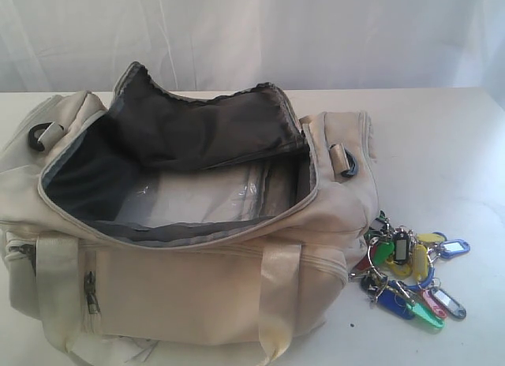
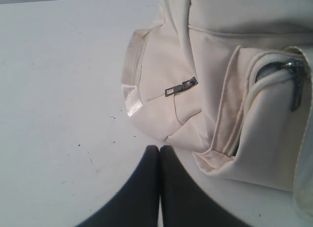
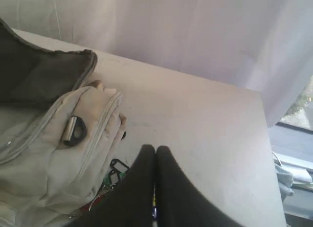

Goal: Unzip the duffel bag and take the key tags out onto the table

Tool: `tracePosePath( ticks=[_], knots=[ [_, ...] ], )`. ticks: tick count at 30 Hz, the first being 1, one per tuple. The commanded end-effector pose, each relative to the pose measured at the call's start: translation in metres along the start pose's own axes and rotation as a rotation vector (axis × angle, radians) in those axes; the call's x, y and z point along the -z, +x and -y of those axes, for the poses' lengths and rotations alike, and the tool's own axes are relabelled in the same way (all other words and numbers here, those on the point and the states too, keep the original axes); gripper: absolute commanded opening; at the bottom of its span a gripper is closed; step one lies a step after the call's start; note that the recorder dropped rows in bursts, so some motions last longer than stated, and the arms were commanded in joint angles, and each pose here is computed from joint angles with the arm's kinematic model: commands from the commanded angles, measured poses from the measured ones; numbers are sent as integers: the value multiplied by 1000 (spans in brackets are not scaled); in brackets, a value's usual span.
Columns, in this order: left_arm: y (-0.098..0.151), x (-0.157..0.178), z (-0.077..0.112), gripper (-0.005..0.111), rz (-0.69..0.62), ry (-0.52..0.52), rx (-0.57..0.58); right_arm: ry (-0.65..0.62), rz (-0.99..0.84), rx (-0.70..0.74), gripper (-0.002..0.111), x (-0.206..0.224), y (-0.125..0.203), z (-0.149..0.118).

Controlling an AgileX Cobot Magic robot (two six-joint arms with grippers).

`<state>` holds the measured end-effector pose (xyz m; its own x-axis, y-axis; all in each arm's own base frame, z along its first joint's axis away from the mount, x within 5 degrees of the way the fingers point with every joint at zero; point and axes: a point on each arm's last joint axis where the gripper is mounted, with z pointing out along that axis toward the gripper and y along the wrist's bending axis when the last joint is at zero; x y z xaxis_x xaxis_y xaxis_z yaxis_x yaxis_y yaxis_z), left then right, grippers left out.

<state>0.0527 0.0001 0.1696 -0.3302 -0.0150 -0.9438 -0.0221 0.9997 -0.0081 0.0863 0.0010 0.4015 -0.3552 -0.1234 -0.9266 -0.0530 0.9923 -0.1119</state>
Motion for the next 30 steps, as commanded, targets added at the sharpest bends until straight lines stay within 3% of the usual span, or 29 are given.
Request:
tracePosePath(
  ticks=[1, 11, 17, 23, 30],
  knots=[
    [1, 0, 0, 0, 6, -5, 1, 6, 80, -10, 0, 22, 3, 2],
    [1, 0, 0, 0, 6, -5, 1, 130, 212, -62, 0, 55, 7, 9],
    [1, 0, 0, 0, 6, -5, -1, 144, 513, -42, 0, 55, 9, 5],
    [1, 0, 0, 0, 6, -5, -1, 113, 735, -10, 0, 25, 43, -4],
    [1, 0, 0, 0, 6, -5, -1, 136, 647, -11, 0, -4, 100, -9]
  ],
)
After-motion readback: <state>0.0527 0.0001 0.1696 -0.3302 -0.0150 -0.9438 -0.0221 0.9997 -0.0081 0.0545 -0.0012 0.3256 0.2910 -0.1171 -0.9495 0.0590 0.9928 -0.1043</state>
